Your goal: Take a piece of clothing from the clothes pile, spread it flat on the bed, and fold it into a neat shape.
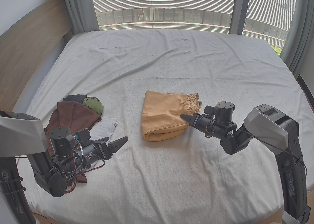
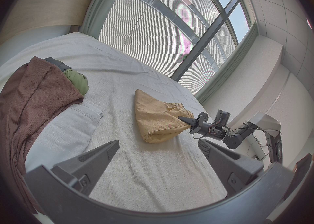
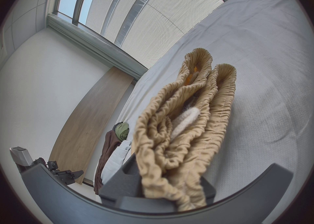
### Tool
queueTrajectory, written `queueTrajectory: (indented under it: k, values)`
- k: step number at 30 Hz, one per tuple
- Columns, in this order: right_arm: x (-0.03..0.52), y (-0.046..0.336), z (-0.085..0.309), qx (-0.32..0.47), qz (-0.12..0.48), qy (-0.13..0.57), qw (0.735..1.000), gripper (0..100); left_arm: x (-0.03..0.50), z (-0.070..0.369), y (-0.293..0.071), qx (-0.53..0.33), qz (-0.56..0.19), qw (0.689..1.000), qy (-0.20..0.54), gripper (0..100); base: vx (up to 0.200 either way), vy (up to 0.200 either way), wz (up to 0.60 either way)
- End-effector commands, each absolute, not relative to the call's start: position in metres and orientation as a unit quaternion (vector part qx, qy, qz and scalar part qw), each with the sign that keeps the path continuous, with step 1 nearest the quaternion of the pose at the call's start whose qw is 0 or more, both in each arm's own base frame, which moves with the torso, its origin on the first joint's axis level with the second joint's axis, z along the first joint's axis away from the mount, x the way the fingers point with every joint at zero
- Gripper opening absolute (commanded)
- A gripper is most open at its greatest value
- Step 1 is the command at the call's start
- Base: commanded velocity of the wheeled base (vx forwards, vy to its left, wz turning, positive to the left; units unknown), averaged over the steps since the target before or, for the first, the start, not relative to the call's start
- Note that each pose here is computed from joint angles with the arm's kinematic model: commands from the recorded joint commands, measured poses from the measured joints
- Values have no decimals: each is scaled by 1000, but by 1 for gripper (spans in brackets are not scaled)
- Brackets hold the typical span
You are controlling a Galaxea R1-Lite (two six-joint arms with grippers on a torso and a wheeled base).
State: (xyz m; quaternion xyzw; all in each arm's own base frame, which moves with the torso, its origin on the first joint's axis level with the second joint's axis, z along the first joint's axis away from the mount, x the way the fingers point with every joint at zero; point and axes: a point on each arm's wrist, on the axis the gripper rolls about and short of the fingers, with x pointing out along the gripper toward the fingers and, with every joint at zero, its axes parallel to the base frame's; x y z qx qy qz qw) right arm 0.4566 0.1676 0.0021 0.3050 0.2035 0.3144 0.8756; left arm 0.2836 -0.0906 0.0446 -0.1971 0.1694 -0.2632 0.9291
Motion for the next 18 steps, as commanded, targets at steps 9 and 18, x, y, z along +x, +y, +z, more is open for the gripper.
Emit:
queueTrajectory:
  k: [9, 18]
  values:
    - [442, 166, -15, 302, 302, 243, 871, 100, 285, 45, -91, -197, -263, 930, 167, 100, 0, 0, 0]
    - [405, 156, -24, 260, 294, 293, 872, 100, 286, 47, -91, -198, -264, 930, 163, 100, 0, 0, 0]
